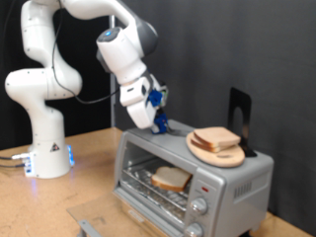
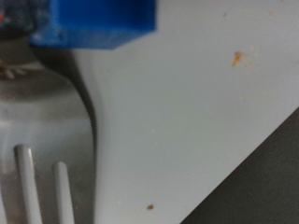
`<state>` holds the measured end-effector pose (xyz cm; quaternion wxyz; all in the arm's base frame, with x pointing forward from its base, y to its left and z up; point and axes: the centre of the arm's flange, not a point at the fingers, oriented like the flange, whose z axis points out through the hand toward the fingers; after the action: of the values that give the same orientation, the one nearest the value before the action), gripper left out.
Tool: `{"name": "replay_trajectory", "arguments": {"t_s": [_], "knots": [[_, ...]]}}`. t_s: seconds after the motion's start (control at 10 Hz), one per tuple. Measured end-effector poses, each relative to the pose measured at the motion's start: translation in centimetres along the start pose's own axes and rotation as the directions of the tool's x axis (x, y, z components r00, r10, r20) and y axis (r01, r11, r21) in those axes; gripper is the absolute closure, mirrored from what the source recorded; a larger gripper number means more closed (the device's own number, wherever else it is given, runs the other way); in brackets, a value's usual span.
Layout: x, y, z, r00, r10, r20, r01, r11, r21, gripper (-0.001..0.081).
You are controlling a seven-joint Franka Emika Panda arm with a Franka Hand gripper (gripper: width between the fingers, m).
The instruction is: Make a piece of toast with the oven
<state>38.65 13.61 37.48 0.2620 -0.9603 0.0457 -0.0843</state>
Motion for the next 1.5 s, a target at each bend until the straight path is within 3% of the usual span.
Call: {"name": "replay_trajectory", "arguments": {"t_s": [0.2,0.4,0.6,0.9,1.0,1.2,1.4,1.5], "knots": [[0.2,0.3,-0.2,0.994,-0.053,-0.099,0.054,0.999,-0.001,0.0006],[0.2,0.5,-0.4,0.965,-0.145,-0.220,0.143,0.989,-0.027,0.0006],[0.4,0.4,-0.8,0.959,-0.139,-0.249,0.143,0.990,-0.003,0.0006],[1.6,-0.7,-3.6,0.976,-0.023,-0.217,0.059,0.985,0.164,0.0006],[1.5,-0.6,-3.4,0.974,-0.034,-0.224,0.068,0.987,0.144,0.0006],[0.7,0.7,-3.2,0.978,-0.147,-0.146,0.168,0.975,0.142,0.0006],[0.0,4.0,-4.5,0.978,-0.193,-0.077,0.204,0.964,0.172,0.0006],[-0.2,5.7,-5.2,0.981,-0.177,-0.073,0.188,0.964,0.188,0.0006]]}}
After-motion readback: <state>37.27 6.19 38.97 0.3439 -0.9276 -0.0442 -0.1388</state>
